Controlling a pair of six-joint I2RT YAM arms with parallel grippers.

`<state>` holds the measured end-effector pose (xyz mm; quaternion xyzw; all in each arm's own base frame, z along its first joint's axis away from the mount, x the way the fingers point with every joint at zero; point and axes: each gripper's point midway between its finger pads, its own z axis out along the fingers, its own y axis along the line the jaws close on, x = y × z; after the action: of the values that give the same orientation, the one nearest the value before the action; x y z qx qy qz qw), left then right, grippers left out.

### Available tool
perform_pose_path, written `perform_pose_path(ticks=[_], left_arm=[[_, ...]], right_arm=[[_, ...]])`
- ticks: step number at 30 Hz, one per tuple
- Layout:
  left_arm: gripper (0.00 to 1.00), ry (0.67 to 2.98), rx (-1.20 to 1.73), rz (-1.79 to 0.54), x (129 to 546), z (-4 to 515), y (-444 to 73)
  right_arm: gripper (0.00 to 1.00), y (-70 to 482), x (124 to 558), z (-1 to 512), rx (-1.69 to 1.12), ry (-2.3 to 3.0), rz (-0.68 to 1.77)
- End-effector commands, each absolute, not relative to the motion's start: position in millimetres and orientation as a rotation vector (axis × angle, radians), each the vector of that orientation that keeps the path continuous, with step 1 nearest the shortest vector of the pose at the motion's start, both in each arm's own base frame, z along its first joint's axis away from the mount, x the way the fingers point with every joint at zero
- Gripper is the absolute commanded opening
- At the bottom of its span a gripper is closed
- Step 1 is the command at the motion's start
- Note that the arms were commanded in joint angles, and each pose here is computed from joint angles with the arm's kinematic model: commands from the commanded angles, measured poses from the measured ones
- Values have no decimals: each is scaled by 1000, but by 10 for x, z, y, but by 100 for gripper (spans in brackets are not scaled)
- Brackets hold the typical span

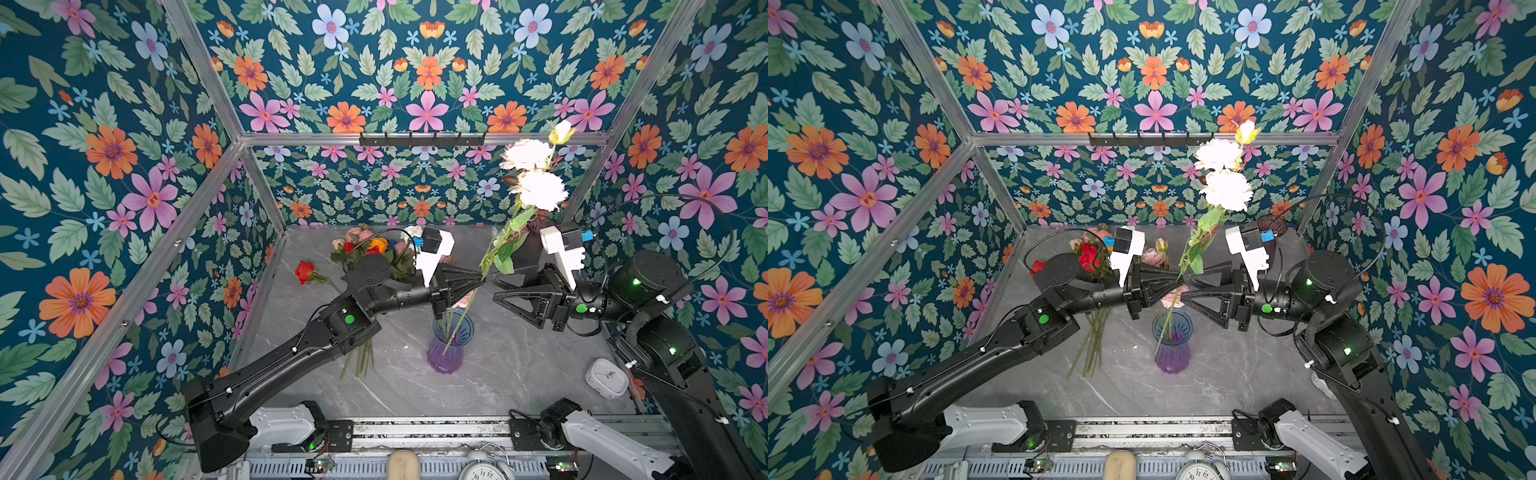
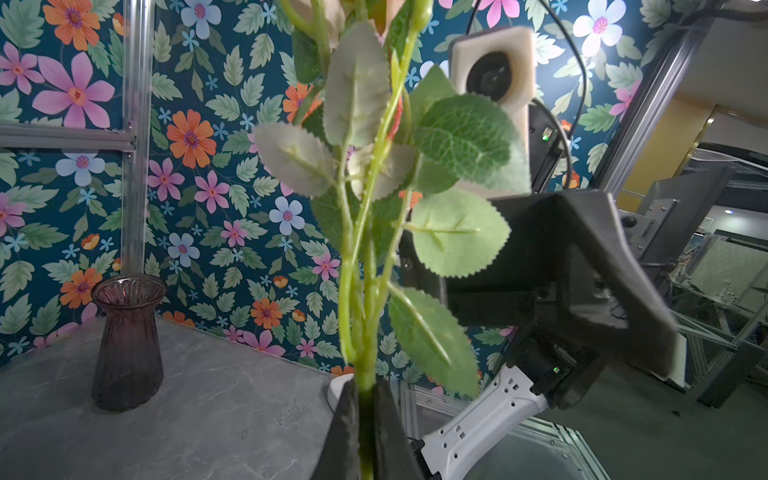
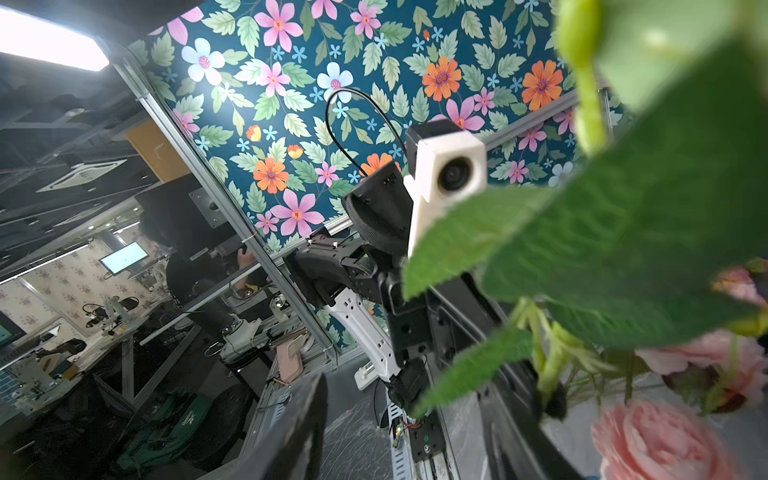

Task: Arrange the flowers into the vase
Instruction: 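Carry the peach roses toward the right gripper while the right gripper grasps their stem, then open the left gripper and draw it back while the right gripper holds the roses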

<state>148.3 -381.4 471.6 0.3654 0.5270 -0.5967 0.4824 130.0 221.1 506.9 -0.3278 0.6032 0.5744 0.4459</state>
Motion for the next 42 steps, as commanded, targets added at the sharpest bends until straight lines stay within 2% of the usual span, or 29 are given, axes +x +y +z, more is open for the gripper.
perform_pose_path(ticks=[1,5,13,25,28,31,35,37,38,39,41,42], left_arm=[[0,1190,881,-1437,1465,4906,-3811],[0,1182,851,-1415,1503,4971,-3783],[0,1180,796,-1408,1558,5071,-3742],[0,1148,799,-1504,1460,5083,-3745],[0,1143,802,-1524,1438,5079,-3746],[0,1136,799,-1538,1427,5075,-3744],[0,1135,796,-1541,1429,5072,-3743],[0,1133,798,-1536,1426,5077,-3736],[12,1135,809,-1530,1417,5068,-3738],[30,1140,819,-1516,1417,5060,-3739],[74,1200,800,-1456,1506,4992,-3730],[86,1233,779,-1422,1559,4948,-3712]], right_arm=[[56,2210,1346,5085,-811,1475,1389],[47,2168,1412,4947,-755,1517,1343],[45,2181,1446,4508,-726,1603,1366],[39,2272,1596,4620,-726,1562,1388],[32,2287,1623,4630,-726,1561,1392],[21,2305,1640,4644,-727,1556,1402],[0,2310,1635,4668,-728,1545,1415],[0,2305,1637,4642,-725,1553,1408],[0,2298,1642,4618,-719,1560,1400],[0,2283,1646,4598,-710,1564,1386],[0,2225,1673,4535,-683,1577,1324],[0,2191,1683,4510,-670,1580,1289]])
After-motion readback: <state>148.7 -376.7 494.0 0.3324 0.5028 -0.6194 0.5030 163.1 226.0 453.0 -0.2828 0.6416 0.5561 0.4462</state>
